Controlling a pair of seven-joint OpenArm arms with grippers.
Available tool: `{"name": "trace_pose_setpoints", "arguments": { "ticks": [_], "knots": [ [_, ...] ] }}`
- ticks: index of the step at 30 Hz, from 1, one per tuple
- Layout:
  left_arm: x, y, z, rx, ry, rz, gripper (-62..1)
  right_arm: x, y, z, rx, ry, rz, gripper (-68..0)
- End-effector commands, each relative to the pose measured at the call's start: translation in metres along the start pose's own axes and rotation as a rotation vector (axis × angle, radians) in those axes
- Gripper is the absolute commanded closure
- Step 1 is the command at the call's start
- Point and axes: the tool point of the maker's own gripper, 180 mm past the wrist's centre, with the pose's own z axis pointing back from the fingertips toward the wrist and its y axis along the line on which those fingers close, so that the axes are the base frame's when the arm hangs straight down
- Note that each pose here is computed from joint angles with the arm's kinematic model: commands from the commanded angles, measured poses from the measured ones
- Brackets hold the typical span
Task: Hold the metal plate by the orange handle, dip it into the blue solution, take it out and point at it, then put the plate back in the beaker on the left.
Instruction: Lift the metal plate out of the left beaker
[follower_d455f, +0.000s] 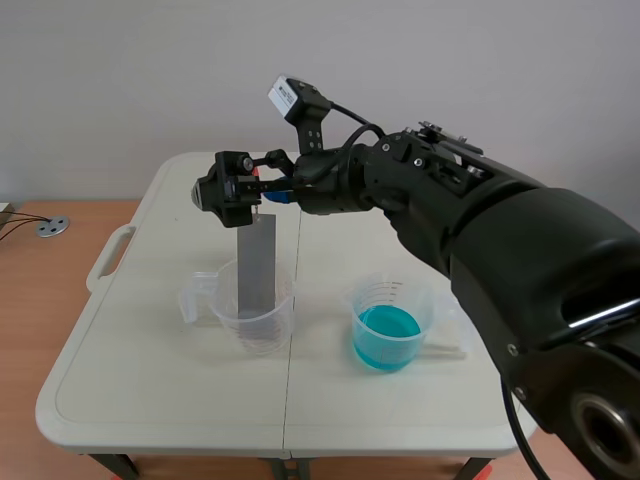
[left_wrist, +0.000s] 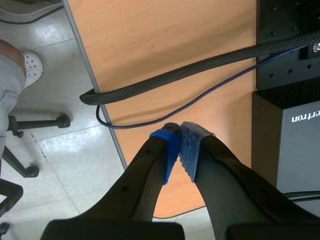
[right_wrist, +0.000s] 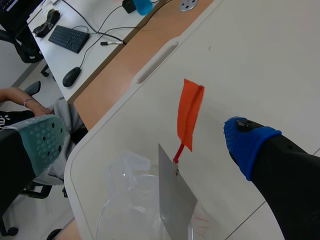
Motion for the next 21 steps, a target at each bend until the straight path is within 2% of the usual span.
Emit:
{"name": "trace_pose_setpoints", "arguments": {
  "ticks": [1, 11, 21],
  "knots": [
    [0.003, -0.001, 0.001, -0.004, -0.01, -0.003, -3.1, 0.031, 0.009, -0.003, 0.028, -0.077, 0.028, -66.3],
    [0.003, -0.001, 0.001, -0.004, -0.01, -0.002, -3.2, 0.04, 0.012, -0.002, 0.045, -0.131, 0.033, -66.3],
    [0.003, -0.001, 0.001, -0.004, -0.01, -0.002, -3.1, 0.044, 0.015, -0.001, 0.063, -0.153, 0.04, -64.6]
  ]
}}
